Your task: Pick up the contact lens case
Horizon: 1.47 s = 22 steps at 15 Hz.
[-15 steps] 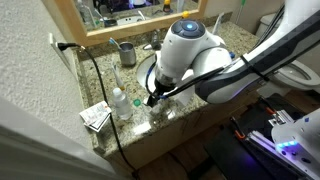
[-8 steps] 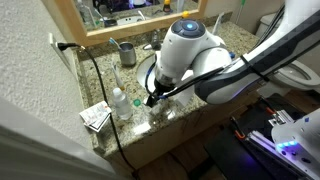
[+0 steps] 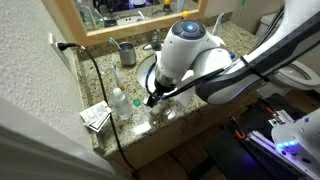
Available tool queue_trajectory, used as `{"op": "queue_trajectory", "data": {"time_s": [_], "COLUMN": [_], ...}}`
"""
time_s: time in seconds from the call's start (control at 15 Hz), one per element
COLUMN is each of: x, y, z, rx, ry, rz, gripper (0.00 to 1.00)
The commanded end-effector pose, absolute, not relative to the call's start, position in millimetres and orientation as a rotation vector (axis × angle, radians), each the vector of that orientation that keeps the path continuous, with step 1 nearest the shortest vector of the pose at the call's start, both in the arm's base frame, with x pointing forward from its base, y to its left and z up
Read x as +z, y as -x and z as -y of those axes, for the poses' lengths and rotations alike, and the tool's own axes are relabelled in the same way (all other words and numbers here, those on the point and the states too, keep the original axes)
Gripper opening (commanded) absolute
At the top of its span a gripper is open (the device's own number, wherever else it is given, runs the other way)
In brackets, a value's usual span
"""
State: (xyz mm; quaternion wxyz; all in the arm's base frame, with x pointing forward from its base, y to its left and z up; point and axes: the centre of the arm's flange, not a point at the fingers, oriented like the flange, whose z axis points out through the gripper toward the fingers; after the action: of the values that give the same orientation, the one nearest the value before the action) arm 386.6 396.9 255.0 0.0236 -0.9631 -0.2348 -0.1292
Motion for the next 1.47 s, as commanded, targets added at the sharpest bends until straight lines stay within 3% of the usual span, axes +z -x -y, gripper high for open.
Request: {"op": "queue_trajectory", "data": {"time_s": [0.0, 0.4, 0.53, 1.13, 1.27, 1.4], "x": [235, 241, 238, 237, 240, 240], "y": [-376, -382, -382, -385, -386, -386], "z": [-395, -394, -392, -391, -392, -391], "rx": [-0.549, -0.528, -0.521, -0.535, -0.537, -0.539], "ry": [2.937, 2.934, 2.932, 2.937, 2.935, 2.936], "rz": [0.758, 0.773, 0.775, 0.782, 0.779, 0.776], "gripper": [1.0, 1.0, 0.74, 0.11, 0.02, 0.0]}}
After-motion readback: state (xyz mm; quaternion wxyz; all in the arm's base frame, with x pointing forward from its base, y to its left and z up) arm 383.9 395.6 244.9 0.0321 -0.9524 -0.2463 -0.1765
